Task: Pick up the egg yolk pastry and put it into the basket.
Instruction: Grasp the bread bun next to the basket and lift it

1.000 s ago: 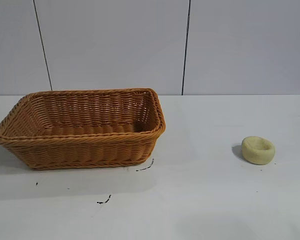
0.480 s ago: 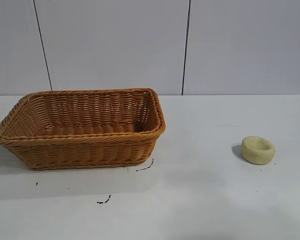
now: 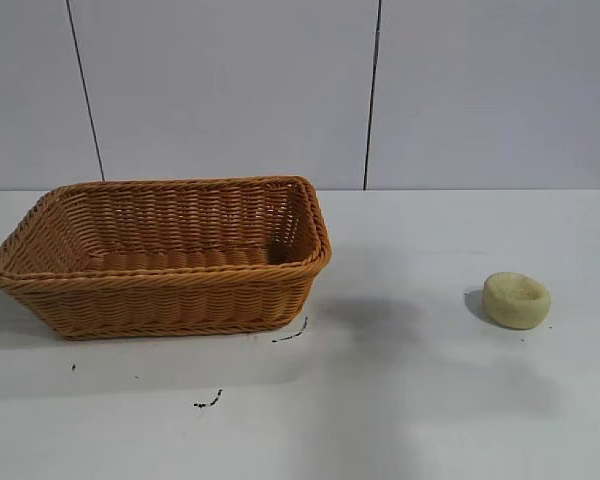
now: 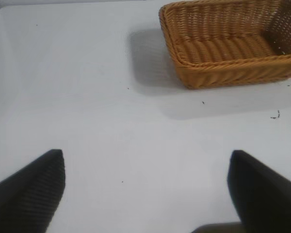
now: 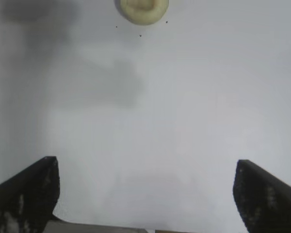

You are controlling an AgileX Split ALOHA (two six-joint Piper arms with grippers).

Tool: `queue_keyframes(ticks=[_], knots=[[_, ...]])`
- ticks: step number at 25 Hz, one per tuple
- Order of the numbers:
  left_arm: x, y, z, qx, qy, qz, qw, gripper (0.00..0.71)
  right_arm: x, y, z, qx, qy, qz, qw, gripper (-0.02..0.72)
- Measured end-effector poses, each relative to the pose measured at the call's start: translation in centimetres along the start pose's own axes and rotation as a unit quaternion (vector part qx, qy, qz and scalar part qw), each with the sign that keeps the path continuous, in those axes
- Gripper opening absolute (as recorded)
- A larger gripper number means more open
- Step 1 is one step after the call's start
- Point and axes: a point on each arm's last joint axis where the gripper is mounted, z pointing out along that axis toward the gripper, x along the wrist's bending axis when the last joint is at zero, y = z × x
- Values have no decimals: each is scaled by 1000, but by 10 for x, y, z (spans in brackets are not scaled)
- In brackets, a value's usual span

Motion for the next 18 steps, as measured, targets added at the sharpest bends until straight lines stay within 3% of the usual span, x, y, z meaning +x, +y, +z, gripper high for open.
queue_keyframes(ticks=[11,18], knots=[[0,0,0,0,0,0,1000,693,1,112,87,40,-2,-16,999,696],[0,0,0,0,0,0,1000,693,23,132,128,69,-5,-54,996,696]])
